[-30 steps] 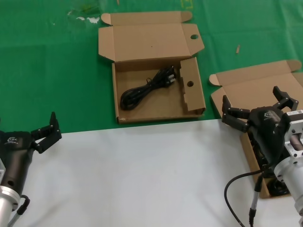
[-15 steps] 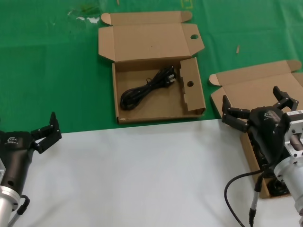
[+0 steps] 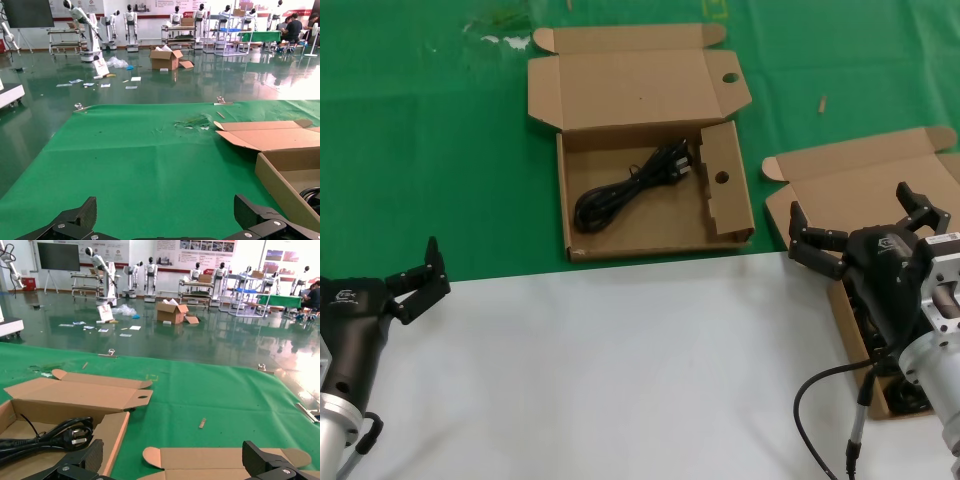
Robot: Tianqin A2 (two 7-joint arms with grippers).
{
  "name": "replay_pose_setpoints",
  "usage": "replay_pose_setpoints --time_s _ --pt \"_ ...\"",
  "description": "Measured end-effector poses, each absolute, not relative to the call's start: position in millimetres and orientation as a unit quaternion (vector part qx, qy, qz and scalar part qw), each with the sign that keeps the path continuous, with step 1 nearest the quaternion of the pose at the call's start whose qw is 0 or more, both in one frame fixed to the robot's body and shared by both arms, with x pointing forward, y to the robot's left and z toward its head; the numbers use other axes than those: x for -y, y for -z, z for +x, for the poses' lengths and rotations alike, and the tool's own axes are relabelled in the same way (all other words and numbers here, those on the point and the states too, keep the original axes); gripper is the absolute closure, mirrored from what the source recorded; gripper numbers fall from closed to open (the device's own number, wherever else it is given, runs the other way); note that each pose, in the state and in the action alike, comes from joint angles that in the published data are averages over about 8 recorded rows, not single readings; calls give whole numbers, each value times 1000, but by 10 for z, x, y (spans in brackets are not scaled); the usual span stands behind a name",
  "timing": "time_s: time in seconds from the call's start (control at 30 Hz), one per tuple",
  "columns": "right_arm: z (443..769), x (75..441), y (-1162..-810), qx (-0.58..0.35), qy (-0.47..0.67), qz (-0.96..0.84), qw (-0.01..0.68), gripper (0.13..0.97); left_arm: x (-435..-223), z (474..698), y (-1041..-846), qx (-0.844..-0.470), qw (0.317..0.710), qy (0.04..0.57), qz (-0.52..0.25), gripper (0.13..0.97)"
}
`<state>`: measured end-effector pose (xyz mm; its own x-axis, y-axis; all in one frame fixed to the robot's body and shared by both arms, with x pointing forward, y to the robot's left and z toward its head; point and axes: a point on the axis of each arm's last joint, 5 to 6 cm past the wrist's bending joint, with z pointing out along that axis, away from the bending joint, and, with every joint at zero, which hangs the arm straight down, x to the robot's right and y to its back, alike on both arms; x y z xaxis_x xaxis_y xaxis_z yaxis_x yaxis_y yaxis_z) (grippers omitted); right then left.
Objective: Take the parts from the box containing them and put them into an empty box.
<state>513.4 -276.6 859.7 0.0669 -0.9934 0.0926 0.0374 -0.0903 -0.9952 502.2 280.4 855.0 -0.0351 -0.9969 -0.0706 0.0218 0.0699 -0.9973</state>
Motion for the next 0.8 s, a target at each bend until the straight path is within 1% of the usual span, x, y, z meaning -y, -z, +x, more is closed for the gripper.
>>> replay_pose_setpoints --time_s 0.8 --pt "5134 2766 -8597 -450 513 -531 502 130 -2804 5022 -8550 -521 513 496 -468 132"
